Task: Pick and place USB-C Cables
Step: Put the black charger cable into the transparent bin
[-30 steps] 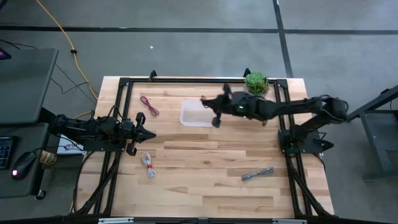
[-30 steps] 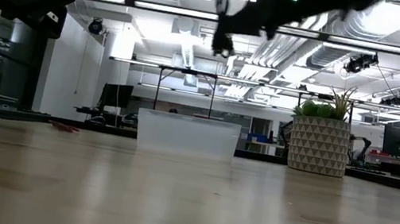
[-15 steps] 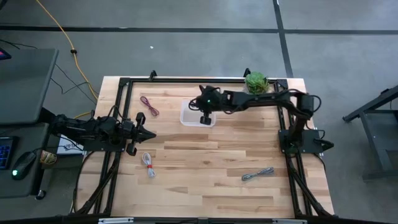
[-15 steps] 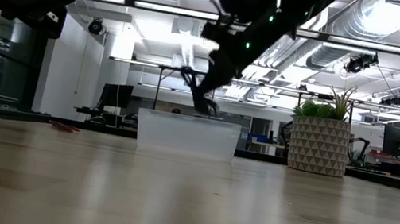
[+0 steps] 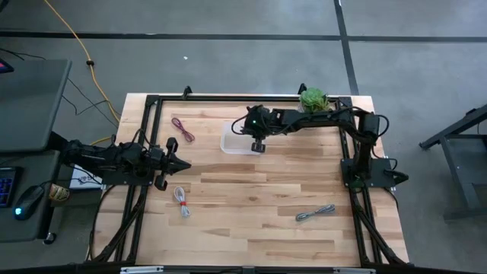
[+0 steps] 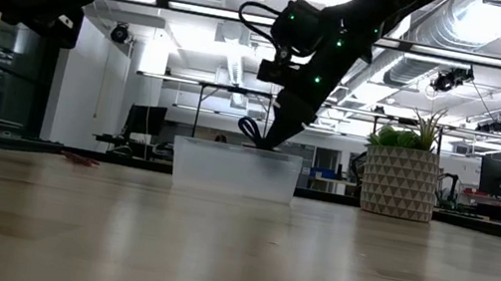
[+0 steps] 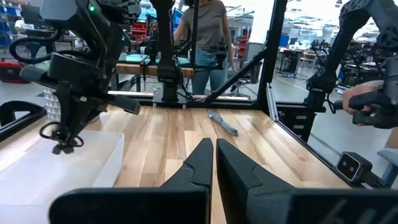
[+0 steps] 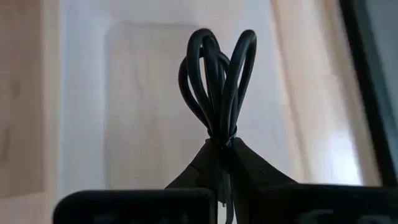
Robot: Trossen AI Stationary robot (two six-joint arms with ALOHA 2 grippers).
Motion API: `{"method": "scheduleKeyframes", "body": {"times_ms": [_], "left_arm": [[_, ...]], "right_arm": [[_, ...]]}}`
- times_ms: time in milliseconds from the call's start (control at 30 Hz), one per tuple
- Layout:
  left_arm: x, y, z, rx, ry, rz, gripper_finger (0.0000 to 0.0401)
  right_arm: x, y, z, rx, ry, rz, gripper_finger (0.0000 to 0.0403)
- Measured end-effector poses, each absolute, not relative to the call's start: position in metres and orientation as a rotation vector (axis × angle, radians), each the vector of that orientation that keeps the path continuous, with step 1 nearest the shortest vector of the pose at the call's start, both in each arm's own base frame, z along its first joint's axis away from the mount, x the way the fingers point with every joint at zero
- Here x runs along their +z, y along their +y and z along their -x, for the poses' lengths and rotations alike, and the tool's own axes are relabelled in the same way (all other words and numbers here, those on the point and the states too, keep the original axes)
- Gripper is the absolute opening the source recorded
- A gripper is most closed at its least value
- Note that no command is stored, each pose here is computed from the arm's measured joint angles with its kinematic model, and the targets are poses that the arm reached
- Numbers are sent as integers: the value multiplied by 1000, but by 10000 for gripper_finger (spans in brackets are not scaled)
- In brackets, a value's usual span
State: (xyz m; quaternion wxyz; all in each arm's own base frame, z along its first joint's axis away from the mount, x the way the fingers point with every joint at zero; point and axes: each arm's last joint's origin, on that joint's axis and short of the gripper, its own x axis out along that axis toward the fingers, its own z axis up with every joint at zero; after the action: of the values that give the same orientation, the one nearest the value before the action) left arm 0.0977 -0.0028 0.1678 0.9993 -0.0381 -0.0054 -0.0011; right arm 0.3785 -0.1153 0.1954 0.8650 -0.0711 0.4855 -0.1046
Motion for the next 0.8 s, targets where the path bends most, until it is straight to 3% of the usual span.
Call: {"method": "scheduleKeyframes", "body": {"times_ms": [800], "left_arm": [[168,-3,-98,-2,-11,76,3]], "right_arm": [[201,-86,-394,-136,912,248,0]]}}
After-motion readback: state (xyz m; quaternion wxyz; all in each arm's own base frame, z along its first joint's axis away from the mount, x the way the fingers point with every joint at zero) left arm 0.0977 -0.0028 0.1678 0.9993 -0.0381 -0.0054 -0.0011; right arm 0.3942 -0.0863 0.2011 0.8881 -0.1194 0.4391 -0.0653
